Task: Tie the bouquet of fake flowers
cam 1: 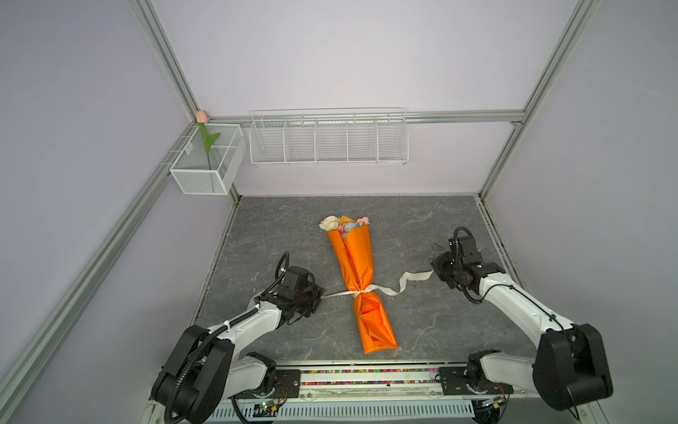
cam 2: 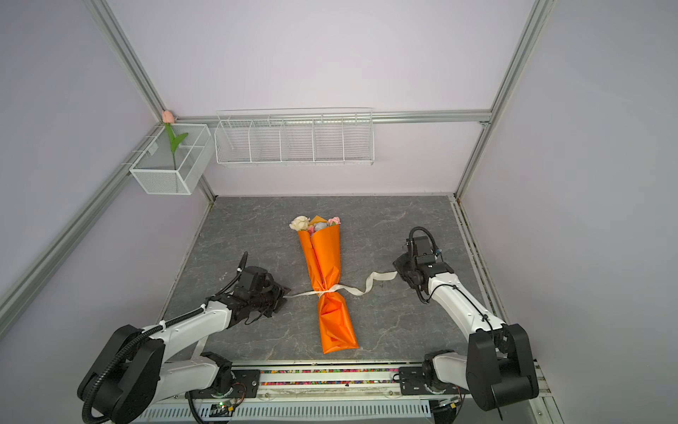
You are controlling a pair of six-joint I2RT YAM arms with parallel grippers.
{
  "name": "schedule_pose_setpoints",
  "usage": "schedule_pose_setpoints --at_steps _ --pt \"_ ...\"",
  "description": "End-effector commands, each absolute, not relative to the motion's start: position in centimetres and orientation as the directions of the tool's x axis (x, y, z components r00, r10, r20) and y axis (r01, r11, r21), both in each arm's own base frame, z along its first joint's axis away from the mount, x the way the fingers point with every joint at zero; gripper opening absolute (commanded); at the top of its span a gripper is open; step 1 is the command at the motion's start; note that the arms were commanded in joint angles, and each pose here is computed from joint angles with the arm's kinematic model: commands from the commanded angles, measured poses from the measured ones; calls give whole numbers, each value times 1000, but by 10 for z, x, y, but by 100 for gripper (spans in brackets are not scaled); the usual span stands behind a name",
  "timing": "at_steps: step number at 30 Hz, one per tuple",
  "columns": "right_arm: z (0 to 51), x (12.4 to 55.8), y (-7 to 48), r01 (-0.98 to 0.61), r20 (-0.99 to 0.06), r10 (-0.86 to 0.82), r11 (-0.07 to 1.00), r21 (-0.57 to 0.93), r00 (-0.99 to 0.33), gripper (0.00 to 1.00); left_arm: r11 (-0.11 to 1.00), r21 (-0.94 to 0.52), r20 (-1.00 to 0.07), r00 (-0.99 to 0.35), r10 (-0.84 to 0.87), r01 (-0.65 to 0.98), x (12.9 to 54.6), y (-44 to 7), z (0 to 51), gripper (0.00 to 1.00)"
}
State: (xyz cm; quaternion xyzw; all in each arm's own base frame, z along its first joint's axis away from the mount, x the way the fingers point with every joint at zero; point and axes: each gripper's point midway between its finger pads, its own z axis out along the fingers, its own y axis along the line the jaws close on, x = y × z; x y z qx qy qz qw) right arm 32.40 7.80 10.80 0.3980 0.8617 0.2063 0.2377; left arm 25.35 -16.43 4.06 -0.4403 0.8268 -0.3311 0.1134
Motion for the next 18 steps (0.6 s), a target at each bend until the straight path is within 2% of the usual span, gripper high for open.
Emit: schedule_pose_setpoints --at_steps 1,3,5,13,18 --pt "137 345 92 433 -329 684 690 580 -651 6 377 -695 50 -565 -824 -612 268 -161 51 22" --pt "153 355 96 379 -363 649 718 584 -669 6 384 -715 44 -587 -809 -584 271 -166 55 16" --pt "167 363 104 309 -394 601 745 592 -695 6 380 -733 45 -598 -800 -564 274 -170 60 1" --pt "222 387 153 8 -542 351 844 536 -764 6 398 -807 19 -694 -720 -436 289 -196 104 0" --pt "263 399 213 -238 -630 163 832 501 -759 6 380 -852 10 -738 -675 -359 292 -211 134 0"
